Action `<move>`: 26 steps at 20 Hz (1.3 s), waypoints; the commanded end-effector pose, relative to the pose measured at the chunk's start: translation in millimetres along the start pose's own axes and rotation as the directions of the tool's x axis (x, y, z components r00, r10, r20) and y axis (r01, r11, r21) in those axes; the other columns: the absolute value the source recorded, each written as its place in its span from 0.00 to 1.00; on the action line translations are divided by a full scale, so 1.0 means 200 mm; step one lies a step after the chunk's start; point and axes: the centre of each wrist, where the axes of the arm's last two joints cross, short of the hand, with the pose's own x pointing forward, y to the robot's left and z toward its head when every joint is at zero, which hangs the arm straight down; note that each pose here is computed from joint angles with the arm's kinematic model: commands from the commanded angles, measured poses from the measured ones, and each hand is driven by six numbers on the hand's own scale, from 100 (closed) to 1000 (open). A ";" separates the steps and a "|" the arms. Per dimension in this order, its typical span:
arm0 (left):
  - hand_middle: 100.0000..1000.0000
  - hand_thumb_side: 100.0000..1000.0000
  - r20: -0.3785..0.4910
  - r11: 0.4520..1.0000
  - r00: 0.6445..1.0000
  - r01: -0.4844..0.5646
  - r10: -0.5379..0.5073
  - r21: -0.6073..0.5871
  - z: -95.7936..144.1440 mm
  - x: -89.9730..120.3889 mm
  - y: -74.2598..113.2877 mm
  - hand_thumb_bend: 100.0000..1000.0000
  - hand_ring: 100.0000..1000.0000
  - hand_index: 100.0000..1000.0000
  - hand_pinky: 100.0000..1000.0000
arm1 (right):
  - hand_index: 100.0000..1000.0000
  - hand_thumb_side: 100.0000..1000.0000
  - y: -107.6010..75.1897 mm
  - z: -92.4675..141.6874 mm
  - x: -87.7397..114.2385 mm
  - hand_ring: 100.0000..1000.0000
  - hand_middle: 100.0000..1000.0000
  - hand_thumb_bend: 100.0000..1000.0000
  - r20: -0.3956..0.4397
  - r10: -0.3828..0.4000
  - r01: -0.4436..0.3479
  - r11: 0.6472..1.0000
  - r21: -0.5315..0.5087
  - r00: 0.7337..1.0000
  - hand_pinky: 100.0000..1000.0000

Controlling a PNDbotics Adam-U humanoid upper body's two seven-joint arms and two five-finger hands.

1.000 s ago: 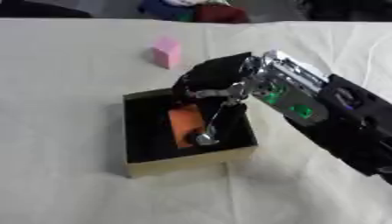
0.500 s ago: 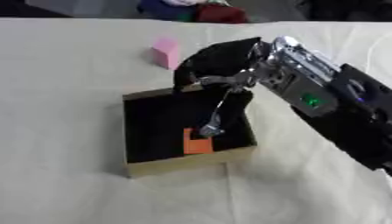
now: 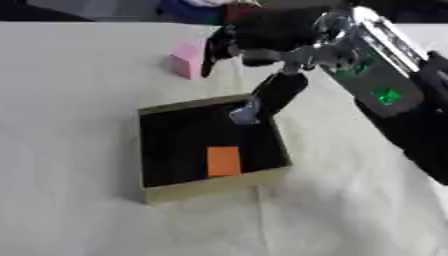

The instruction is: Pick up objects on the table and place them in the box.

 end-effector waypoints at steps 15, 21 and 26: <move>0.70 0.68 0.272 0.823 0.899 0.428 -0.344 -0.373 -0.60 0.03 -0.01 0.00 0.59 0.82 0.55 | 0.77 0.87 -0.23 0.40 -0.02 0.77 0.65 0.00 -0.079 -0.254 0.161 0.795 -0.585 0.964 0.87; 0.72 0.67 0.324 0.679 0.861 0.509 -0.393 -0.529 -0.70 -0.09 -0.08 0.00 0.63 0.84 0.57 | 0.77 0.87 -0.22 0.44 -0.02 0.76 0.65 0.00 -0.076 -0.319 0.188 0.718 -0.670 0.945 0.87; 0.75 0.76 0.339 0.598 0.846 0.532 -0.412 -0.599 -0.72 -0.13 -0.18 0.00 0.70 0.89 0.60 | 0.77 0.88 -0.22 0.46 -0.02 0.76 0.65 0.00 -0.071 -0.340 0.196 0.685 -0.702 0.938 0.88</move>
